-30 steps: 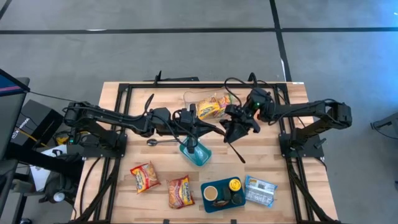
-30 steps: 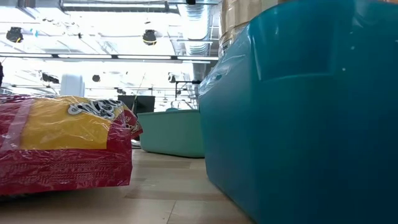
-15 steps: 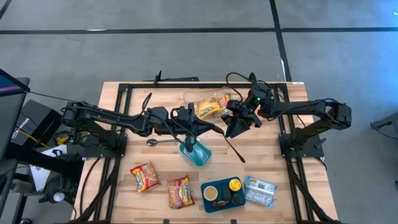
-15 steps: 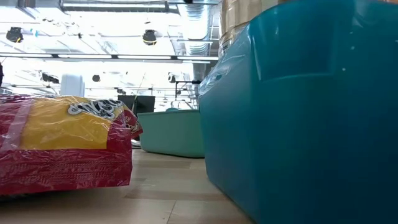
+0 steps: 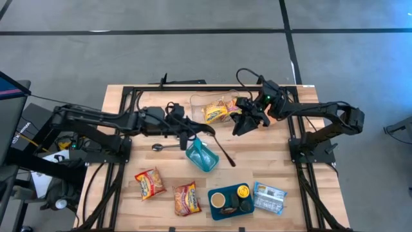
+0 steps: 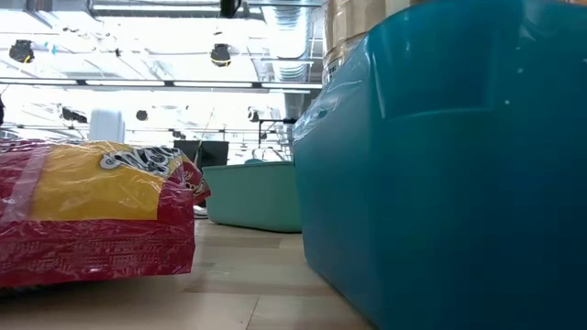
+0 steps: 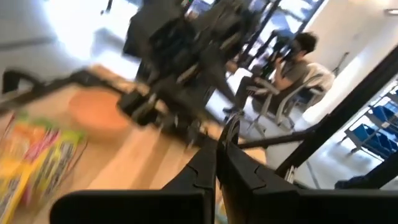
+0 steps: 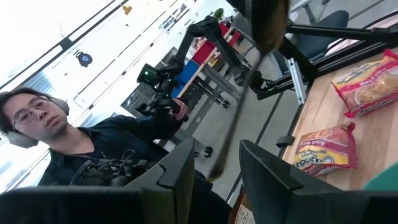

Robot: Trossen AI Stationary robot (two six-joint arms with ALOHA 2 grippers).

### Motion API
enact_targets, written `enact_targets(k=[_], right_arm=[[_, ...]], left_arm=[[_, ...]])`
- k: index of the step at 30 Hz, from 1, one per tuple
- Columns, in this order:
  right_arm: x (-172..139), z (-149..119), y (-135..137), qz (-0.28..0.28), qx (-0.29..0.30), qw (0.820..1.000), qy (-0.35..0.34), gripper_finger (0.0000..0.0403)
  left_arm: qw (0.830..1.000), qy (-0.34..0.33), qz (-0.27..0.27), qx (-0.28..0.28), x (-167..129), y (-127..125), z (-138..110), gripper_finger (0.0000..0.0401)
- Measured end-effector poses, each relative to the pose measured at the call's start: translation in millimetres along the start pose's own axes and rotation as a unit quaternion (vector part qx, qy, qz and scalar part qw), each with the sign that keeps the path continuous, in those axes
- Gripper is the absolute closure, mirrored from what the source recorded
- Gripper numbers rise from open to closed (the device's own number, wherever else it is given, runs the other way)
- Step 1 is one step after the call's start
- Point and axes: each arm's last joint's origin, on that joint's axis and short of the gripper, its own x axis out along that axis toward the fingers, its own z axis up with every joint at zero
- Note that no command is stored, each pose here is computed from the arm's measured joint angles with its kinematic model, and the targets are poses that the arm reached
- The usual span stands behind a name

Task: Pick & Place Food Item
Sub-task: Put the right black spoon into the green bin

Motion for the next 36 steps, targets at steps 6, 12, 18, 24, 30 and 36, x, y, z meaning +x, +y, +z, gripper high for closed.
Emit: enact_targets(k=[6,12,18,24,30,36], right_arm=[[-4.4,0.4,-2.4,-0.008,0.008,1.0,-0.005,0.0282],[-4.1,0.2,-2.6,-0.009,0.009,1.0,-0.005,0.0282],[-4.0,0.1,-2.7,-0.009,0.009,1.0,-0.005,0.0282],[-3.6,-1.5,-5.0,-0.013,0.017,1.0,-0.003,0.0282],[-3.7,-5.1,-10.5,-0.029,0.025,0.999,-0.004,0.0282],[-3.7,-7.5,-13.3,-0.034,0.029,0.999,0.0,0.0282]], left_arm=[[0.996,0.063,0.048,-0.028,-6.8,7.9,-10.4,0.04],[0.983,0.124,0.129,-0.036,-11.4,19.8,-24.7,0.04],[0.966,0.167,0.193,-0.048,-16.3,34.1,-31.9,0.0399],[0.955,0.189,0.226,-0.046,-16.2,45.5,-34.2,0.0398],[0.948,0.207,0.237,-0.054,-9.5,57.7,-35.4,0.0399],[0.938,0.243,0.239,-0.064,0.2,68.0,-43.1,0.0398]])
